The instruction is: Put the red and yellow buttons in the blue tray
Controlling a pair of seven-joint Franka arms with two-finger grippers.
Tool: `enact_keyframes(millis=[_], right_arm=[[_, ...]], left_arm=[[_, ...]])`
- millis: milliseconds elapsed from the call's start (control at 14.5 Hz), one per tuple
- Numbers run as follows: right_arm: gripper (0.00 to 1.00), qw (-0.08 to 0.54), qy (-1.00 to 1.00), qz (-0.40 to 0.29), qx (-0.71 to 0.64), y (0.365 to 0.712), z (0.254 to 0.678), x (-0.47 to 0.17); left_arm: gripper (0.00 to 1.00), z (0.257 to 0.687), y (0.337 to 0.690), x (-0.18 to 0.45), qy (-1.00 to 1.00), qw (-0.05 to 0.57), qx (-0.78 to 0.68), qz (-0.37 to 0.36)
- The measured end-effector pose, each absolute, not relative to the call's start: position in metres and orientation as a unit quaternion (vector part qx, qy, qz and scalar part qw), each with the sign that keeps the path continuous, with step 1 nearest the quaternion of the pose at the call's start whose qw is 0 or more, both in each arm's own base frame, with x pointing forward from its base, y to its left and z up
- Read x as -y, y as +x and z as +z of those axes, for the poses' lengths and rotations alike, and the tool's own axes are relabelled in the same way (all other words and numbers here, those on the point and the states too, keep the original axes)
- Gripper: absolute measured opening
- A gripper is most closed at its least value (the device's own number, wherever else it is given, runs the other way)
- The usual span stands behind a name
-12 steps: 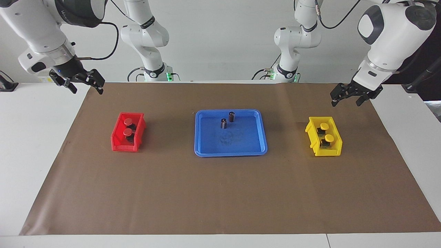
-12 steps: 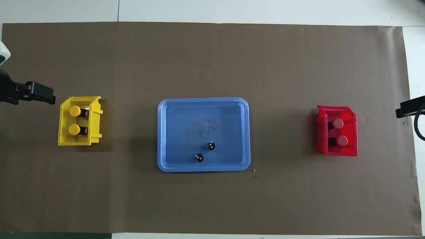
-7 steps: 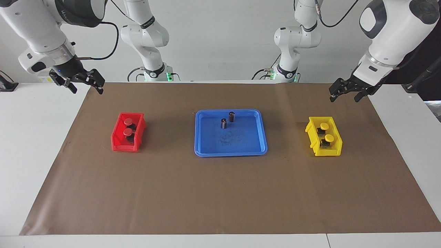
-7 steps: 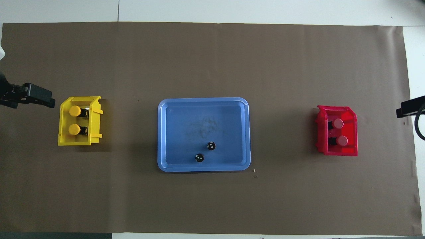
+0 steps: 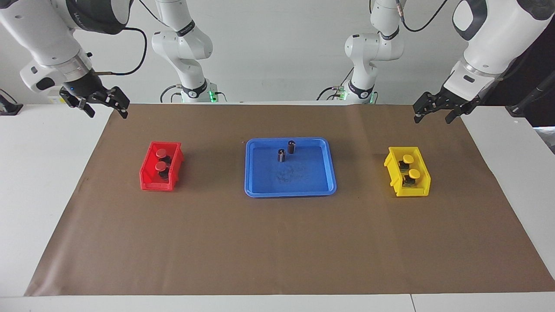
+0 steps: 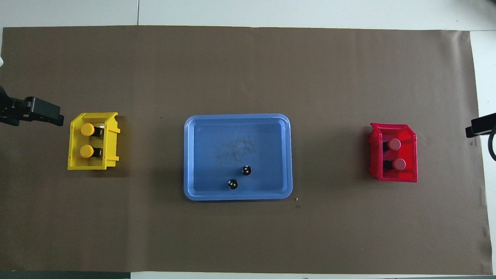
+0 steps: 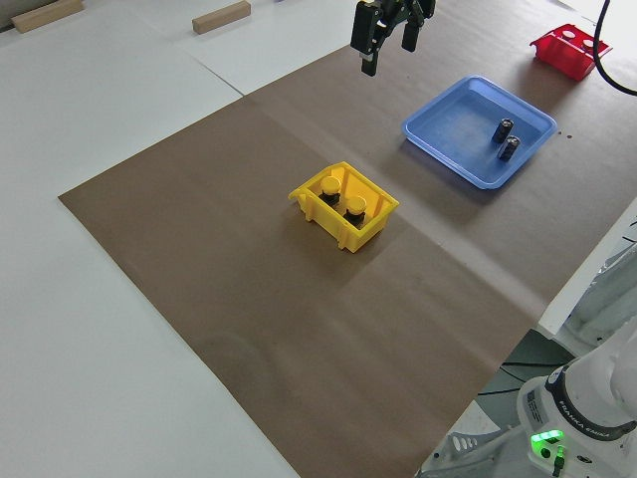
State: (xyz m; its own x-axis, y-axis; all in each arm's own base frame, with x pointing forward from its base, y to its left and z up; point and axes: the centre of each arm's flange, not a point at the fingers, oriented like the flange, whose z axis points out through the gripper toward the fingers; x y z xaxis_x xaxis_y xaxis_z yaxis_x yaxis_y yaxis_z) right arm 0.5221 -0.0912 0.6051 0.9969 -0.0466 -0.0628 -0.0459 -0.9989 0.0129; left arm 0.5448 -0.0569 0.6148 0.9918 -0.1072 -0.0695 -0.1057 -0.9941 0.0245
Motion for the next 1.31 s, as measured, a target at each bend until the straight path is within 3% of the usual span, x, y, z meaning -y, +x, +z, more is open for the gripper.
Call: enact_keyframes(millis=[207, 551, 620, 689, 1308], right_arm=[[1.00, 0.008, 1.000, -0.015, 0.011, 0.530, 0.591, 0.083], [0.96, 0.009, 1.000, -0.014, -0.019, 0.549, 0.490, 0.055], [0.93, 0.008, 1.000, -0.017, -0.021, 0.551, 0.474, 0.052], [0.82, 0.005, 1.000, -0.020, -0.022, 0.551, 0.463, 0.050], [0.76, -0.001, 1.000, 0.002, -0.030, 0.545, 0.404, 0.035]], left_arm=[[1.00, 0.615, 0.545, 0.058, 0.998, 0.010, 0.055, -0.036], [1.00, 0.615, 0.544, 0.057, 0.998, 0.010, 0.054, -0.037], [1.00, 0.615, 0.544, 0.057, 0.998, 0.010, 0.054, -0.037], [1.00, 0.615, 0.544, 0.057, 0.998, 0.010, 0.054, -0.037], [1.00, 0.615, 0.542, 0.049, 0.998, 0.010, 0.046, -0.044]])
